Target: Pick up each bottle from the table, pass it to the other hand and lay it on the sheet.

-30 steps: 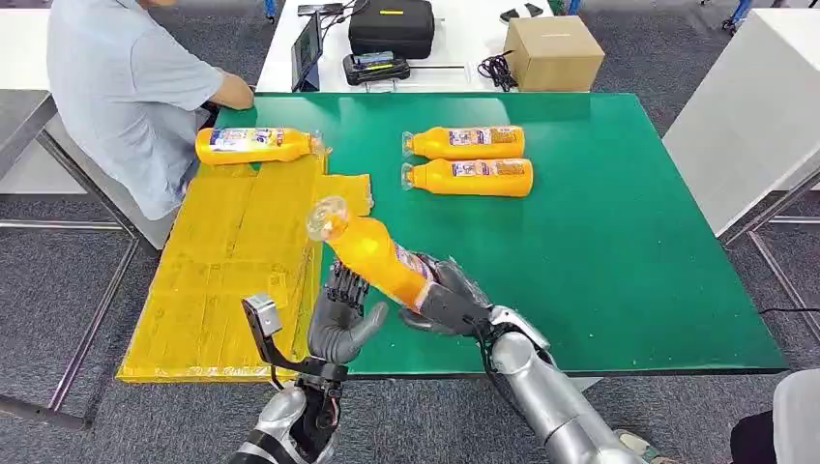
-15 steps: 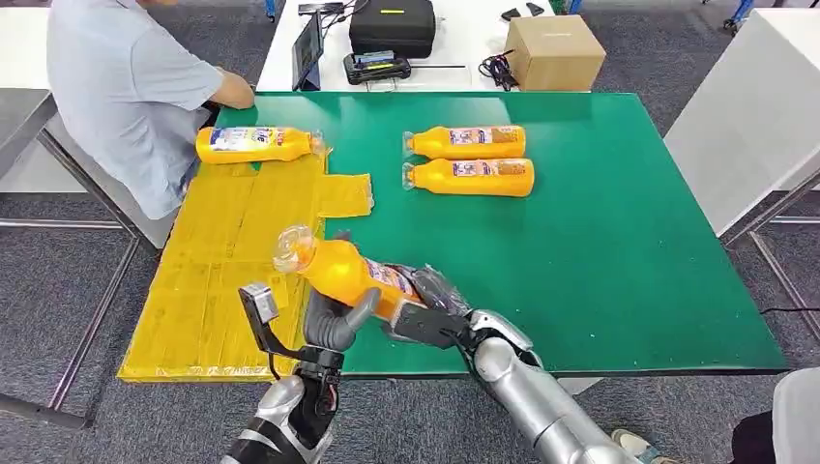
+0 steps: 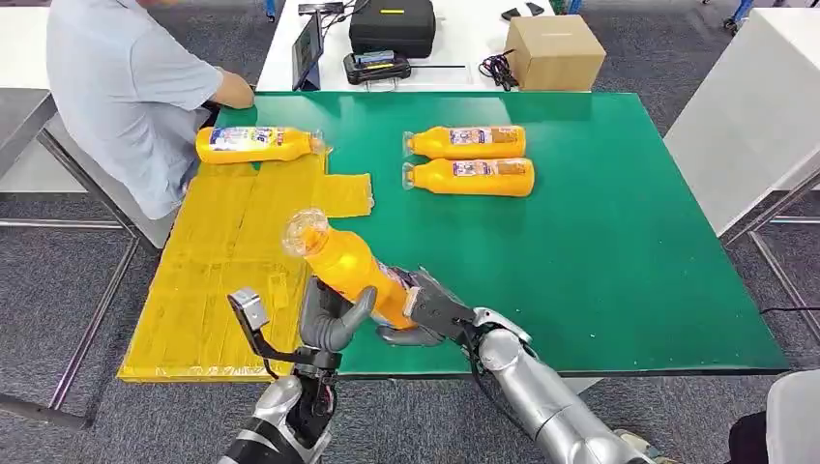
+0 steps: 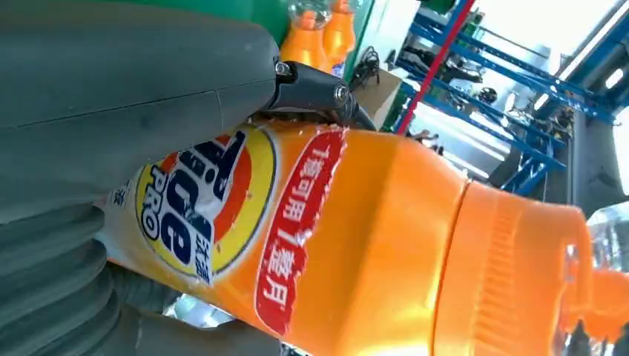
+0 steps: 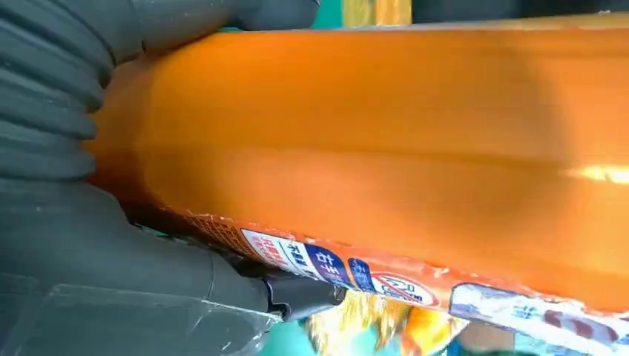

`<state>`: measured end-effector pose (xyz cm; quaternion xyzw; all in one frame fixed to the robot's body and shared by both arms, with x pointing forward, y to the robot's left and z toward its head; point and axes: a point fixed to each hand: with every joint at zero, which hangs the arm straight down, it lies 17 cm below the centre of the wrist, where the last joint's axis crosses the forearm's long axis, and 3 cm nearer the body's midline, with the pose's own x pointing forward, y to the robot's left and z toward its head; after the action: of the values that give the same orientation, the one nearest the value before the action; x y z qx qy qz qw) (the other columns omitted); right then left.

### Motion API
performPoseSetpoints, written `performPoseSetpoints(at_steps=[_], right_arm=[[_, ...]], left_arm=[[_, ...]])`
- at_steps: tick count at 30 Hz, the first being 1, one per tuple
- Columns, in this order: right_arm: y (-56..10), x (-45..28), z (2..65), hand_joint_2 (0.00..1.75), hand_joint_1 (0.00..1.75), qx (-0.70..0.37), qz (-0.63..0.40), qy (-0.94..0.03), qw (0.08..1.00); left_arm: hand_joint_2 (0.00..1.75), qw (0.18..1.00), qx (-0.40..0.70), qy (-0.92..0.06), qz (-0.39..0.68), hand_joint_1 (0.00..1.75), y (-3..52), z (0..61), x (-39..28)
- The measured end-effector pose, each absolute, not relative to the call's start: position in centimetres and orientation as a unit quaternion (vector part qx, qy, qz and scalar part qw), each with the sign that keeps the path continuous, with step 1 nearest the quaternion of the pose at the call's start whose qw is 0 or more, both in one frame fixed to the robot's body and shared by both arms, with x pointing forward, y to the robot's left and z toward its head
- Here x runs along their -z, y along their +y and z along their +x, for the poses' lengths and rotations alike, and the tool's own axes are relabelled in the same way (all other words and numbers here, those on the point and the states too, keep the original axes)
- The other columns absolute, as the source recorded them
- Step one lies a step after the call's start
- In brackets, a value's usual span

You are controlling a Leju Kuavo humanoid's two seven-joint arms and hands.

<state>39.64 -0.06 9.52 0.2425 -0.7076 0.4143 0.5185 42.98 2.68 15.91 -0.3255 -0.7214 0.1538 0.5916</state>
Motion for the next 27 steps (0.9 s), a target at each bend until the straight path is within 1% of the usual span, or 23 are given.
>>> performPoseSetpoints(at_steps=[1,11,12,17,24,26,27], right_arm=[[-0.1,-9.4,39.6,1.75,0.00,-0.413,0.245,-0.706,0.520],[-0.8,-7.5,40.4,1.75,0.00,-0.413,0.227,-0.690,0.549],[-0.8,-7.3,40.6,0.00,0.00,-0.413,0.221,-0.689,0.552],[-1.3,-6.3,41.6,0.00,0.00,-0.422,0.171,-0.693,0.560],[-1.5,-5.8,41.7,0.00,0.00,-0.425,0.160,-0.691,0.562],[-1.8,-5.5,41.9,0.00,0.00,-0.428,0.143,-0.693,0.562],[-2.2,-5.2,42.1,1.75,0.00,-0.430,0.127,-0.693,0.565]], left_arm=[[1.75,0.591,-0.154,-0.722,-0.325,1.75,2.7,43.0,-16.0],[1.75,0.571,-0.135,-0.744,-0.319,1.75,2.7,42.8,-17.4],[1.75,0.572,-0.131,-0.748,-0.310,1.75,2.8,42.8,-17.4],[1.75,0.576,-0.113,-0.770,-0.251,1.75,3.5,43.3,-17.5],[1.75,0.570,-0.112,-0.777,-0.242,1.75,3.8,43.4,-18.1],[1.75,0.572,-0.100,-0.787,-0.207,1.75,4.2,43.6,-18.0],[1.75,0.572,-0.086,-0.797,-0.171,1.75,4.6,43.7,-17.9]])
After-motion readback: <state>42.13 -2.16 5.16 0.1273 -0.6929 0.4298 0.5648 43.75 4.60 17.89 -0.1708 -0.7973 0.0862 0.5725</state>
